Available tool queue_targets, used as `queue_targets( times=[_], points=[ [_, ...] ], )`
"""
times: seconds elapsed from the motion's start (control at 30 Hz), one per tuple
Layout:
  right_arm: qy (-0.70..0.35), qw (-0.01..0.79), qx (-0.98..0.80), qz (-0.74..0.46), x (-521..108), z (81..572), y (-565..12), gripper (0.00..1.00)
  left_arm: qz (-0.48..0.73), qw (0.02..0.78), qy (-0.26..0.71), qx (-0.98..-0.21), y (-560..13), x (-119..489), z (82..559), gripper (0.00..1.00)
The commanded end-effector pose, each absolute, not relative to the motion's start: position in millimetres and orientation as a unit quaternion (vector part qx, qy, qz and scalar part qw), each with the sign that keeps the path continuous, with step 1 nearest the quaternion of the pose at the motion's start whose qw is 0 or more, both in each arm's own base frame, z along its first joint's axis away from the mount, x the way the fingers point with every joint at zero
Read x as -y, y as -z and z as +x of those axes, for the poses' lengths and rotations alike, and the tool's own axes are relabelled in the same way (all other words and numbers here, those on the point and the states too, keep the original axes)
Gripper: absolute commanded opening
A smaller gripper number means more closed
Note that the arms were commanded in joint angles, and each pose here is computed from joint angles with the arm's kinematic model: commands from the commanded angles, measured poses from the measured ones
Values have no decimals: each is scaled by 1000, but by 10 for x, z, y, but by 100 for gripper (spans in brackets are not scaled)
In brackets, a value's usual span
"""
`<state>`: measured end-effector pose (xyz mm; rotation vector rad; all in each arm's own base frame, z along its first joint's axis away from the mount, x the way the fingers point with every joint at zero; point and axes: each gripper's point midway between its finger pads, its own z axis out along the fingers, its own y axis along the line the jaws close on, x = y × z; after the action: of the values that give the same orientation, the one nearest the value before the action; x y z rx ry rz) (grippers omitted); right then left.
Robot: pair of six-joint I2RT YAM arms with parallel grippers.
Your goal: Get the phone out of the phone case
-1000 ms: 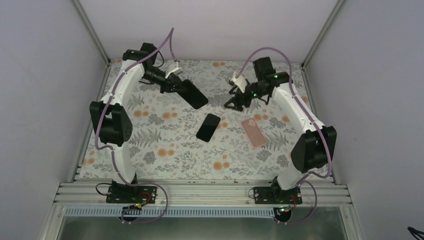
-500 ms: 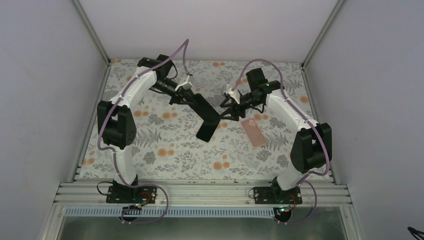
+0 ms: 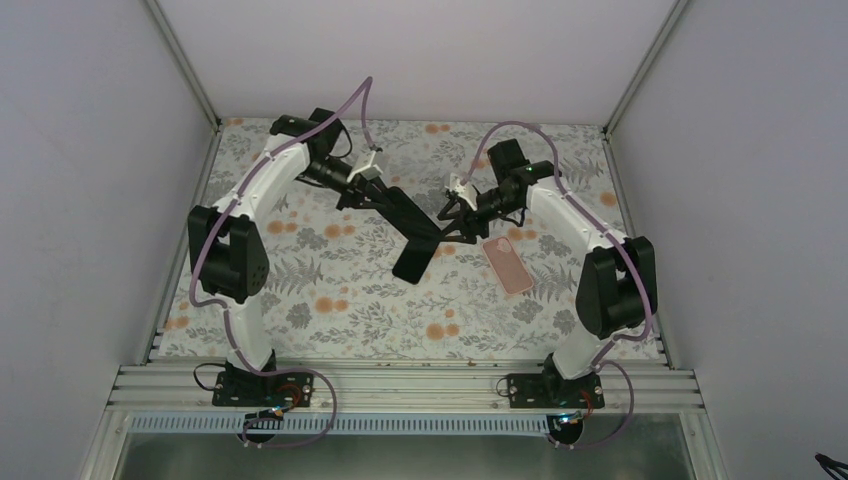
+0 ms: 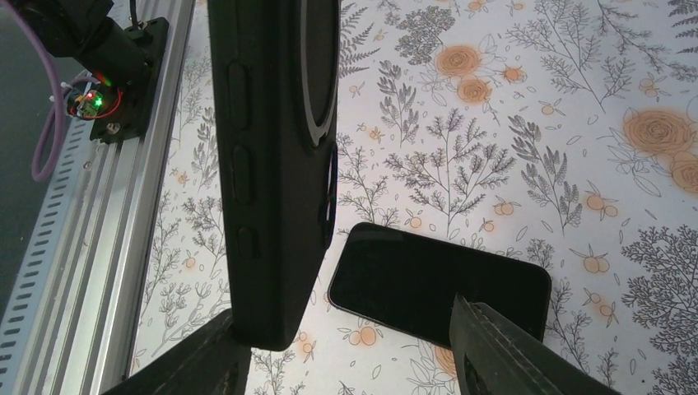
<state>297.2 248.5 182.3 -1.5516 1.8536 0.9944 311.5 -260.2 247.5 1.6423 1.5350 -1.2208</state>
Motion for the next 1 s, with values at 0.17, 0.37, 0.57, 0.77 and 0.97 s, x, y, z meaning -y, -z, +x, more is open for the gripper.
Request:
queue_targets(
  times=[0.17,0.37,0.57,0.77,0.97],
  points=[
    [-344,277,-682,-583,-2466,3156,-1810,62,629,335,471,-521,-2835,2633,2858,2],
    [-316,284,-685,-592,-2355,3339,-1815,60,640,328,470,-513,-2854,2666,2671,2],
    [-285,277,-694,-600,-2239,3527,-1706,57,642,321,475,-509,-2866,2700,2573,2],
    [-249,283,-701,-606,-2168,3765,-1655,55,646,310,480,-506,-2825,2747,2492,2],
    [-203,305,-708,-604,-2131,4034,-1689,49,646,302,490,-502,-2796,2788,2428,2]
  ],
)
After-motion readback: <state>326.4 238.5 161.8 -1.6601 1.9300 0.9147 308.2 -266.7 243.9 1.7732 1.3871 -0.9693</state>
